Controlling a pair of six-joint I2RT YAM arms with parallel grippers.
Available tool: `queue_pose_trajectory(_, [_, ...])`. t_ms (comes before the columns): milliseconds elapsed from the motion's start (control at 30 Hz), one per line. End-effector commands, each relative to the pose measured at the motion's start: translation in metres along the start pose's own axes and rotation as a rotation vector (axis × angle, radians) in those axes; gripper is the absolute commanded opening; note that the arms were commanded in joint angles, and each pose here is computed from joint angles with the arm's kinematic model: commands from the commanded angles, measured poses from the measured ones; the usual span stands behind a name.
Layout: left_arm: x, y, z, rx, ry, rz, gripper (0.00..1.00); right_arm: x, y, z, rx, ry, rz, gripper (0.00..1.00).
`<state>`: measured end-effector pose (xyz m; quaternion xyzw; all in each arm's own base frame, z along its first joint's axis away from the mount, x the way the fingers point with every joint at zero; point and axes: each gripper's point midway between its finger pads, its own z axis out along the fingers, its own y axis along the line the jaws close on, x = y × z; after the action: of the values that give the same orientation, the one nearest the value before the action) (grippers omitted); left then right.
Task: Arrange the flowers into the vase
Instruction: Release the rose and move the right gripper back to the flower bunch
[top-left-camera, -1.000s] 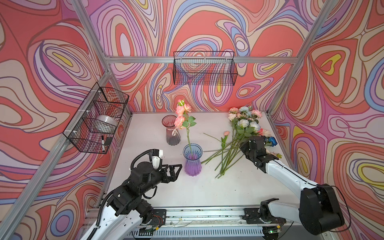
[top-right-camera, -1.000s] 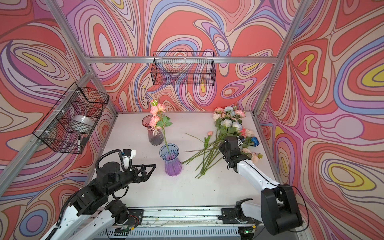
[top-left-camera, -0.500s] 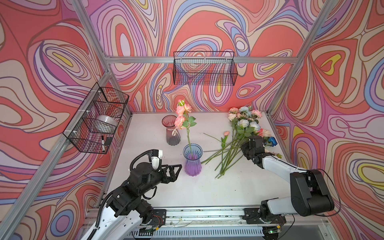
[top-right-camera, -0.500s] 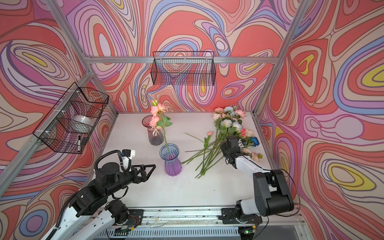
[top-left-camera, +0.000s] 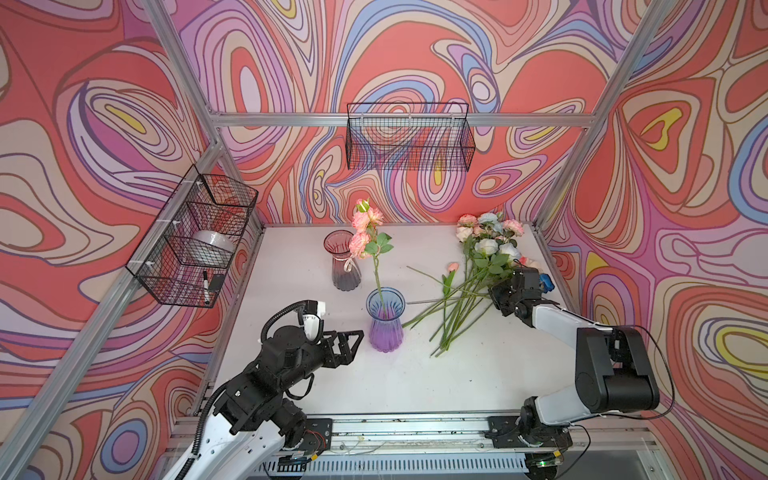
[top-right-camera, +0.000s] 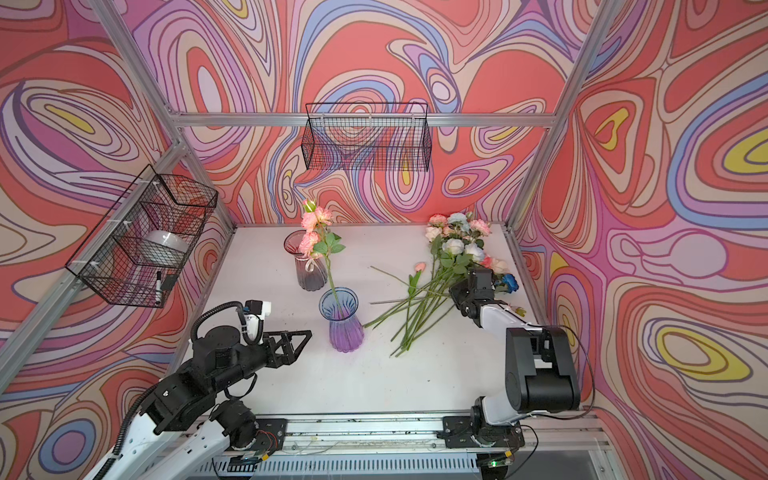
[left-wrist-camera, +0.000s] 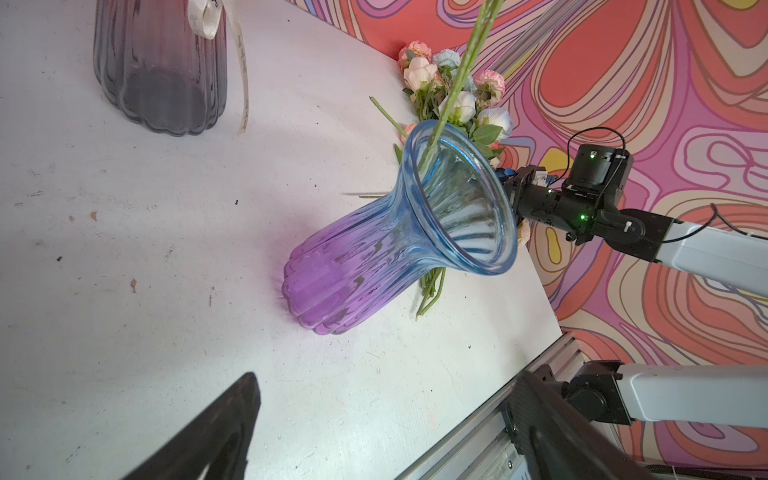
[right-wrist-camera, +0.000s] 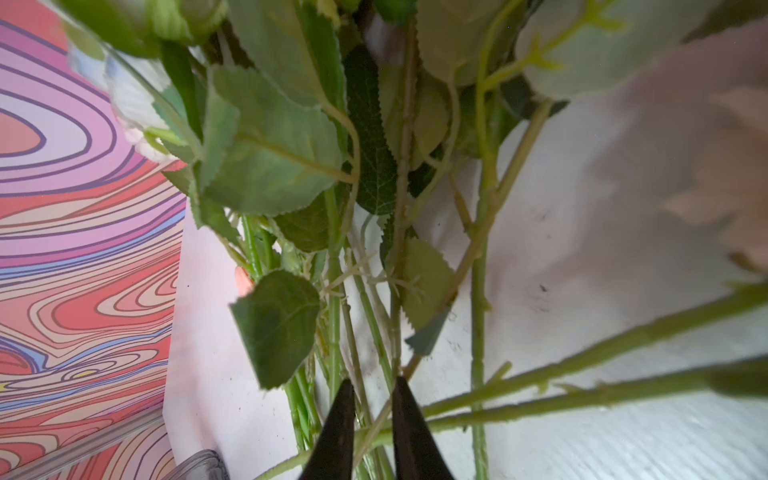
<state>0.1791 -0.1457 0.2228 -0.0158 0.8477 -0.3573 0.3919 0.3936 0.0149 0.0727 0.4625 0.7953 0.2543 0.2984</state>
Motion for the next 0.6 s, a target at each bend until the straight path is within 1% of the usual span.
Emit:
queue_pose_trajectory(0, [0.001,0.001,-0.001,0.005,-0.001,-0.008,0.97,-0.001,0.009,0.005,-0.031,0.025,-0.031,0.18])
queue_pose_trajectory(200, [0.001,0.001,-0.001,0.001,-0.001,-0.009,0.97,0.000,0.000,0.011,0.000,0.029,-0.020,0.17])
queue_pose_trajectory(467, [0.001,0.002,0.001,0.001,-0.003,-0.012,0.96,-0.004,0.010,-0.018,-0.045,-0.023,-0.053,0.18])
queue_pose_trajectory(567, [0.001,0.001,0.003,0.004,0.001,-0.011,0.96,-0.005,0.010,-0.023,-0.044,-0.031,-0.058,0.19])
